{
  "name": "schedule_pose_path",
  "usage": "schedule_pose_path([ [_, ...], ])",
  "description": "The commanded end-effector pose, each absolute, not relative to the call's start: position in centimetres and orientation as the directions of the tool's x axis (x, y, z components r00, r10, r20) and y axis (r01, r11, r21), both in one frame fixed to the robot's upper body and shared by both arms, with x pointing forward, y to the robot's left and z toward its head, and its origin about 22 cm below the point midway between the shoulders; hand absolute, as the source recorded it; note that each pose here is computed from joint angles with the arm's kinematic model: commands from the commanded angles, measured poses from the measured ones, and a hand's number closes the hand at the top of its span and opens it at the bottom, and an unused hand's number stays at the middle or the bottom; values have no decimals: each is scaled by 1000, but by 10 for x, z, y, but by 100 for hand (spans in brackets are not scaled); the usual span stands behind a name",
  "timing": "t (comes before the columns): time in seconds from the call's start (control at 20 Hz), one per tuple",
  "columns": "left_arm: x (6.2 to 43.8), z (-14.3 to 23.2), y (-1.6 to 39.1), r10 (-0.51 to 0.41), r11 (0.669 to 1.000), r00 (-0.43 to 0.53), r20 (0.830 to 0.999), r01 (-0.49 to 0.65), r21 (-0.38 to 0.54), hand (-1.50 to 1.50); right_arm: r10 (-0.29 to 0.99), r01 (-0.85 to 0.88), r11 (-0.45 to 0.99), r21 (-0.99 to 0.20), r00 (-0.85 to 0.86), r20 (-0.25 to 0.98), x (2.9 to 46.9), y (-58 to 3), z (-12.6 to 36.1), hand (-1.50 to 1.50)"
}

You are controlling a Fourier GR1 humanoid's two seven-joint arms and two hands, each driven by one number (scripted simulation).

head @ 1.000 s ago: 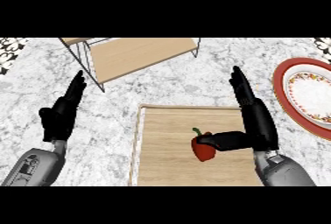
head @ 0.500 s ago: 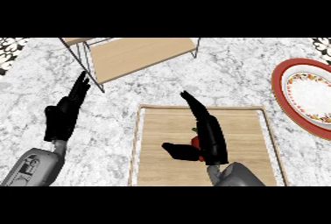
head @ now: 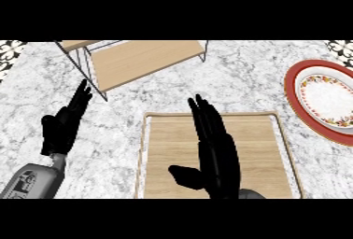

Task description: Pick the bell pepper from the tray and place it in the plate

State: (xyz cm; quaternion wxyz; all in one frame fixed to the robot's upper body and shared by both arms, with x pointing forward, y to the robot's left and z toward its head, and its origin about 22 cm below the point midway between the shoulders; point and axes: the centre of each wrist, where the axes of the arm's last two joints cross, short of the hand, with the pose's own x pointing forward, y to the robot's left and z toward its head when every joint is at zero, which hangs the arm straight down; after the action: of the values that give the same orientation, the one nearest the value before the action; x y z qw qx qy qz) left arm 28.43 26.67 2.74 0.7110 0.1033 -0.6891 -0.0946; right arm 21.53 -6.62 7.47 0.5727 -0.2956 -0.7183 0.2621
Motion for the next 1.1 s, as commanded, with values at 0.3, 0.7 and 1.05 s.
schedule_pose_path([
  [0.3,290,33,245,-292,956,3,956,-12,292,0,911,-126,412,-902,76,405,198,-68,140,-150],
  [0.7,306,52,251,-284,959,8,959,-11,284,0,926,-233,368,-900,180,332,216,-75,157,-150],
  [1.05,298,46,262,-275,961,7,961,-7,275,0,924,-287,371,-883,208,320,237,-80,159,-150],
])
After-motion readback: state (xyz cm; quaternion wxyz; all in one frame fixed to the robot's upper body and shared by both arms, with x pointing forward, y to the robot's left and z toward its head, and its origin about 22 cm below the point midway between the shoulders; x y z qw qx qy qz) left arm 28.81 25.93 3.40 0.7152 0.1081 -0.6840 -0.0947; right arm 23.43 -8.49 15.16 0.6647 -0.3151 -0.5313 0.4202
